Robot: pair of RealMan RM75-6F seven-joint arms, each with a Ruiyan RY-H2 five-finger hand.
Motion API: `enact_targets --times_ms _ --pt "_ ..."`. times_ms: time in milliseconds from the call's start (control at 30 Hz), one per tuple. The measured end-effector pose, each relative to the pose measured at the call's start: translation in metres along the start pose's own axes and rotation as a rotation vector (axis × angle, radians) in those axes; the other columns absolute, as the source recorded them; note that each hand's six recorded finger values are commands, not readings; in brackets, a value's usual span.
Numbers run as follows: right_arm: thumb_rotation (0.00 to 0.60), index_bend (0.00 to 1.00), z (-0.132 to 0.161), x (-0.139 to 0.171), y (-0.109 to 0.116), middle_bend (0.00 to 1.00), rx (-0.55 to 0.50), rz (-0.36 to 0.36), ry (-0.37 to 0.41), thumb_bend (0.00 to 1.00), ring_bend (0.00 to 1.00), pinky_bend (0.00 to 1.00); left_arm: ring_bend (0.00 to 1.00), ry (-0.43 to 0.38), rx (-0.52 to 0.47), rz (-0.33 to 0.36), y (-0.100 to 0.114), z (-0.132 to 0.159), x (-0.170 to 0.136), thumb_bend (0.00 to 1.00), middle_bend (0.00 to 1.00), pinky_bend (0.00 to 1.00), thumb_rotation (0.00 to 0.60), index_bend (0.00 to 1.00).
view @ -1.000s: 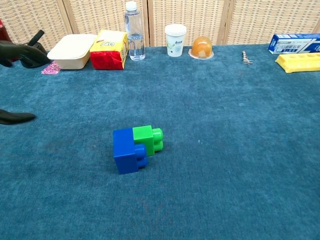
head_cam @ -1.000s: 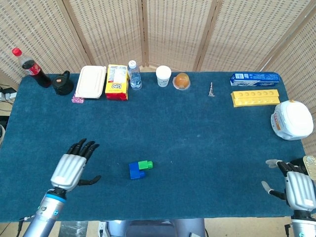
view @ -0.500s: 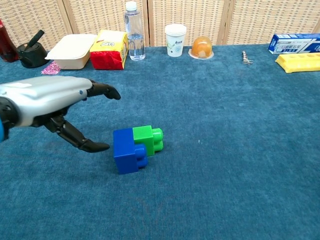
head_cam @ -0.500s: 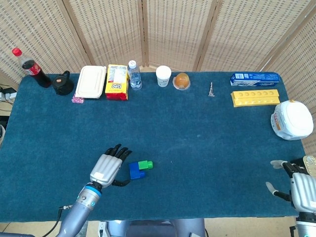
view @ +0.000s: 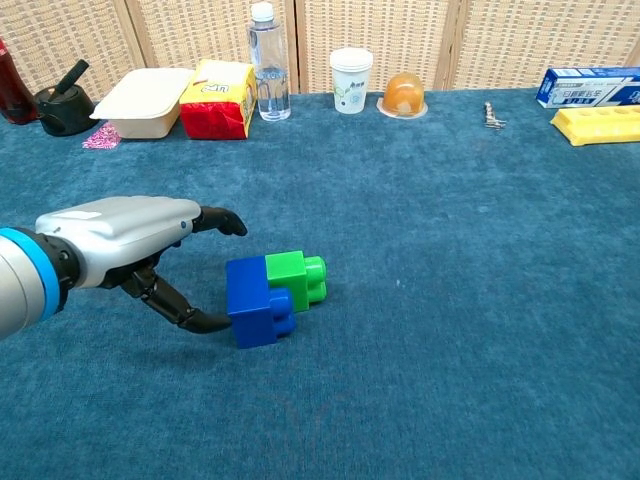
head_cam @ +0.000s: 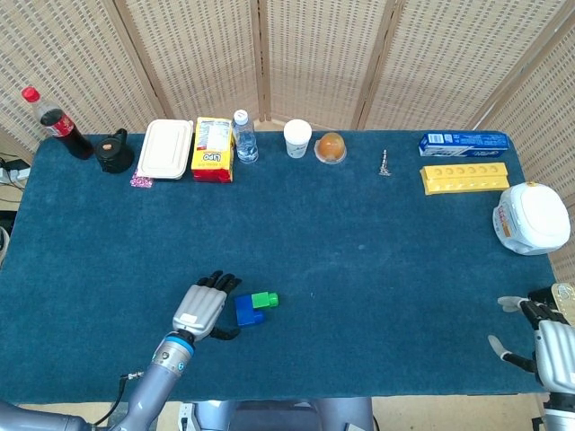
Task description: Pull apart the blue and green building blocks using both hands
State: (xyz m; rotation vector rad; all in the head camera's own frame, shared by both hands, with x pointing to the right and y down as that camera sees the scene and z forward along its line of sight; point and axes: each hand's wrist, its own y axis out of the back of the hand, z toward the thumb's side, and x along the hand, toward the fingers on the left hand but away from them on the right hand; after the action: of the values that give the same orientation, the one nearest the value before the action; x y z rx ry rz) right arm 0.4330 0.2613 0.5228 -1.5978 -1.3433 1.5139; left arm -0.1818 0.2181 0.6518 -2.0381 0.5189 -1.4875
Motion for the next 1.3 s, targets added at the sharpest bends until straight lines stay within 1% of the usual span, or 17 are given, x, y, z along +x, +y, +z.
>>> enact_targets --times_ms 167,333,500,600,733,867,1000,1100,1167,1300 --pt "0.600 0.34 -0.003 0.002 0.002 0.41 -0.002 -0.004 -0.012 0.26 0.38 0.34 0.15 0.000 -0.022 -0.006 -0.001 0.002 0.005 0.26 0.20 0.26 0.406 0.20" --pt "0.600 0.34 -0.006 0.005 0.005 0.41 -0.002 -0.014 -0.024 0.26 0.38 0.34 0.15 -0.014 -0.027 -0.011 -0.001 0.008 0.009 0.28 0.21 0.27 0.409 0.22" --pt "0.600 0.34 -0.008 0.007 0.008 0.41 -0.001 -0.022 -0.033 0.26 0.38 0.34 0.15 -0.009 -0.023 -0.048 -0.007 0.009 0.010 0.28 0.21 0.27 0.409 0.23" --pt "0.600 0.34 -0.010 0.008 0.009 0.41 -0.003 -0.026 -0.042 0.26 0.38 0.34 0.15 -0.007 -0.004 -0.068 -0.009 0.011 0.012 0.28 0.21 0.27 0.410 0.24" --pt "0.600 0.34 -0.012 0.008 0.009 0.41 -0.003 -0.026 -0.048 0.26 0.38 0.34 0.16 -0.006 -0.002 -0.079 -0.012 0.013 0.013 0.32 0.24 0.27 0.409 0.30" --pt "0.600 0.34 -0.012 0.008 0.009 0.41 -0.006 -0.030 -0.052 0.26 0.38 0.34 0.18 0.003 0.002 -0.077 -0.012 0.013 0.013 0.37 0.28 0.28 0.409 0.38" --pt "0.600 0.34 -0.012 0.007 0.008 0.41 -0.013 -0.026 -0.054 0.26 0.38 0.34 0.18 0.017 0.010 -0.079 -0.012 0.011 0.012 0.39 0.29 0.29 0.406 0.39" --pt "0.600 0.34 -0.010 0.006 0.006 0.41 -0.015 -0.020 -0.051 0.26 0.38 0.34 0.19 0.014 0.003 -0.077 -0.011 0.011 0.013 0.40 0.30 0.30 0.407 0.43" --pt "0.600 0.34 -0.008 0.004 0.003 0.41 -0.020 -0.009 -0.043 0.26 0.38 0.34 0.21 0.002 -0.009 -0.065 -0.009 0.013 0.014 0.41 0.31 0.31 0.406 0.45" --pt "0.600 0.34 0.000 -0.001 0.001 0.41 -0.033 0.005 -0.019 0.26 0.38 0.35 0.21 -0.064 -0.030 -0.036 0.001 0.021 0.018 0.42 0.31 0.31 0.409 0.45"
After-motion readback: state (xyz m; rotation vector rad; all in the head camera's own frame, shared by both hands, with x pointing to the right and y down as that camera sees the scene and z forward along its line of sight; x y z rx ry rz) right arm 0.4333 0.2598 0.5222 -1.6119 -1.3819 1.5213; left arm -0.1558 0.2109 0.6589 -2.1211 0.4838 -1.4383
